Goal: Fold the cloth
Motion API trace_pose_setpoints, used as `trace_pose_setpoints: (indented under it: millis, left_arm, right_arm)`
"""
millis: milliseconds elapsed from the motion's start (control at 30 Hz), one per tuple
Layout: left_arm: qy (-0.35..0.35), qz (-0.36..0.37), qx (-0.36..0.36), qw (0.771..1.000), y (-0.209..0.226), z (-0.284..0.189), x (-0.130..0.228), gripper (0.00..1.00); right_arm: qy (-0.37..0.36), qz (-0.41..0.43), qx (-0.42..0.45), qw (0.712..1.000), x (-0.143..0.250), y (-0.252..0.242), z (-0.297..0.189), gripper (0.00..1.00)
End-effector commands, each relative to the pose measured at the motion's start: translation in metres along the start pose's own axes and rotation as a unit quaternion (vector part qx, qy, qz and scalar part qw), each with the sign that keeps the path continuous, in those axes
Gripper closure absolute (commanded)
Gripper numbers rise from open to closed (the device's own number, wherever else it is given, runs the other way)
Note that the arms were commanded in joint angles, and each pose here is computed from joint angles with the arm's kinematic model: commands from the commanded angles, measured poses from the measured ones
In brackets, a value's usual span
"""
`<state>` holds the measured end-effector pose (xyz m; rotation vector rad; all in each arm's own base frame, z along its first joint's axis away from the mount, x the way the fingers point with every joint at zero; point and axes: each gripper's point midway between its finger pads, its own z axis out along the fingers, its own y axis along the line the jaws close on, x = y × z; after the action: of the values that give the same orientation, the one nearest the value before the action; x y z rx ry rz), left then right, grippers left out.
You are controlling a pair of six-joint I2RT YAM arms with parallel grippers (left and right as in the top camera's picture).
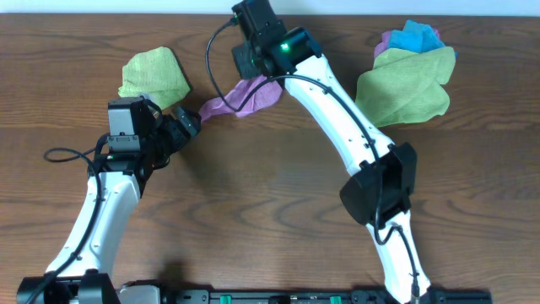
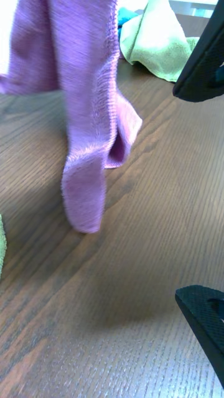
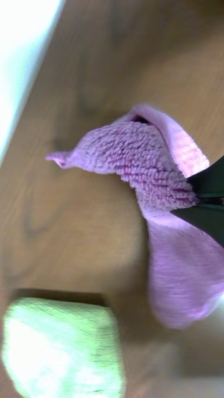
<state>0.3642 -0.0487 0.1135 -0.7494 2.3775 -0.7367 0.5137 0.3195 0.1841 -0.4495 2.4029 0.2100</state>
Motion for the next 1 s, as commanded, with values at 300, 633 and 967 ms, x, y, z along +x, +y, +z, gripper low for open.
trace_pose_setpoints:
  millis: [300, 633, 967]
  left_arm:
    - [-0.010, 0.010, 0.001, 1.000, -0.004, -0.002, -0.009, 0.04]
    - [-0.008, 0.011, 0.000, 1.000, -0.003, -0.002, -0.008, 0.04]
    - [-0.008, 0.011, 0.000, 1.000, -0.003, -0.002, -0.008, 0.04]
  right_arm:
    - [-0.079, 0.013, 0.014, 0.997, -0.005, -0.010, 0.115, 0.99]
    - [-0.137, 0.016, -0.008, 0.990, -0.026, 0.006, 0.124, 0.37]
    - [-0.110, 0.043, -0.042, 0.992, -0.052, 0.016, 0.027, 0.12]
